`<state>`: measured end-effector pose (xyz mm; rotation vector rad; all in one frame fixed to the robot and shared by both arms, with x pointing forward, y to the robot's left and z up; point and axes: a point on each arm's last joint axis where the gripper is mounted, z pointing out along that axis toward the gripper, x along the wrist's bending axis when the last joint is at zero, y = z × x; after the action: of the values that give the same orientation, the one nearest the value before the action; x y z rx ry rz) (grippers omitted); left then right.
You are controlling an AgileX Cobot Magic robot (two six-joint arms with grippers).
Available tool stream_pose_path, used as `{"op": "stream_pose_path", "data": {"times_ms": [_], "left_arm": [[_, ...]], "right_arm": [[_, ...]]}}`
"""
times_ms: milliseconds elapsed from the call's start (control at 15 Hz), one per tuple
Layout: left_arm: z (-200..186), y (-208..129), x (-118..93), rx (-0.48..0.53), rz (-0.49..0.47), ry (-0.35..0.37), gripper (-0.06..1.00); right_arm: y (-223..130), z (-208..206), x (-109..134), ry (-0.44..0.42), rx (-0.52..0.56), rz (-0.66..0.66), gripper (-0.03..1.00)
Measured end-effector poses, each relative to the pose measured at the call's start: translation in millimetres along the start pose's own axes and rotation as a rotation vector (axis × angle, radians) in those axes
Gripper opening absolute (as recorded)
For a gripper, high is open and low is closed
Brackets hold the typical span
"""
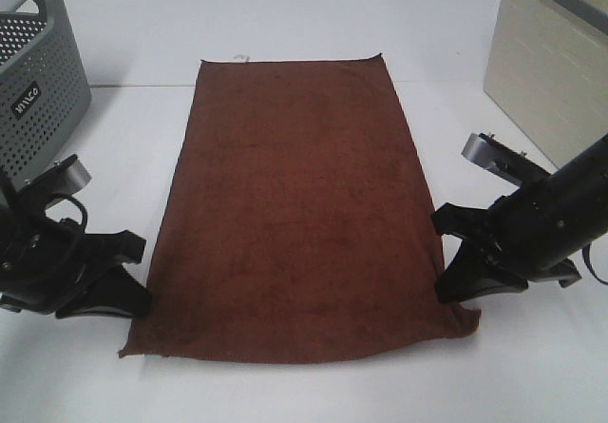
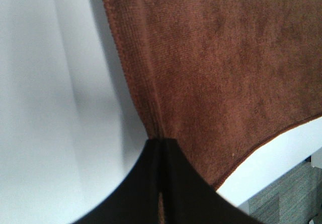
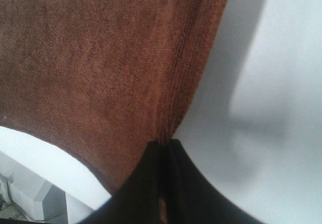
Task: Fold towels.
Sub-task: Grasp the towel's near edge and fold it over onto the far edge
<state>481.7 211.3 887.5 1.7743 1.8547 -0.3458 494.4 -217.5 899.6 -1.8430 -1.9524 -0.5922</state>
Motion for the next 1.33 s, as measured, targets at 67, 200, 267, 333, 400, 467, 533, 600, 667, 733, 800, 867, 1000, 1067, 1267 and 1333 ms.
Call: {"op": "stream_pose_path", "data": {"times_ms": [67, 200, 267, 333, 400, 467, 533, 600, 667, 733, 800, 867, 1000, 1067, 1267, 1333], "left_arm": [[-6, -10, 0, 0.001, 0.003, 0.002, 0.0], [-21, -37, 0, -0.001, 0.007, 0.002, 0.0], [-26, -48, 1, 0.001, 0.001, 0.003, 0.0], [-29, -62, 3, 0.014, -0.016, 0.007, 0.0], [-32, -73, 5, 0.019, -0.024, 0.009, 0.0], [-34, -82, 7, 0.026, -0.032, 0.01, 0.0], [-35, -87, 7, 0.026, -0.034, 0.009, 0.0], [-36, -88, 7, 0.022, -0.034, 0.008, 0.0], [-36, -87, 7, 0.016, -0.035, 0.009, 0.0], [-37, -82, 6, -0.004, -0.032, 0.015, 0.0], [-40, -66, 2, -0.061, -0.017, 0.022, 0.0], [-43, -52, -4, -0.104, 0.001, 0.012, 0.0], [-52, -22, -19, -0.191, 0.043, -0.014, 0.0], [-56, -5, -26, -0.236, 0.065, -0.021, 0.0], [-58, 44, -36, -0.353, 0.09, 0.014, 0.0], [-55, 63, -37, -0.385, 0.092, 0.032, 0.0]], "right_arm": [[-16, -2, 0, -0.002, 0.024, 0.02, 0.0], [-44, -3, -3, -0.008, 0.053, 0.041, 0.0], [-58, -4, -3, -0.008, 0.064, 0.05, 0.0], [-70, -4, -4, -0.011, 0.072, 0.057, 0.0], [-81, -6, -4, -0.015, 0.073, 0.061, 0.0], [-88, -8, -4, -0.014, 0.068, 0.058, 0.0], [-89, -10, -2, -0.015, 0.052, 0.049, 0.0], [-88, -12, -1, -0.015, 0.033, 0.046, 0.0], [-84, -14, 1, -0.014, 0.017, 0.037, 0.0], [-77, -18, 3, -0.012, -0.005, 0.025, 0.0], [-63, -24, 9, -0.009, -0.052, -0.003, 0.0], [-48, -32, 15, -0.005, -0.098, -0.031, 0.0], [-15, -48, 28, 0.001, -0.185, -0.074, 0.0], [2, -54, 33, 0.0, -0.214, -0.095, 0.0], [58, -66, 44, -0.027, -0.268, -0.151, 0.0], [75, -68, 45, -0.04, -0.273, -0.168, 0.0]]}}
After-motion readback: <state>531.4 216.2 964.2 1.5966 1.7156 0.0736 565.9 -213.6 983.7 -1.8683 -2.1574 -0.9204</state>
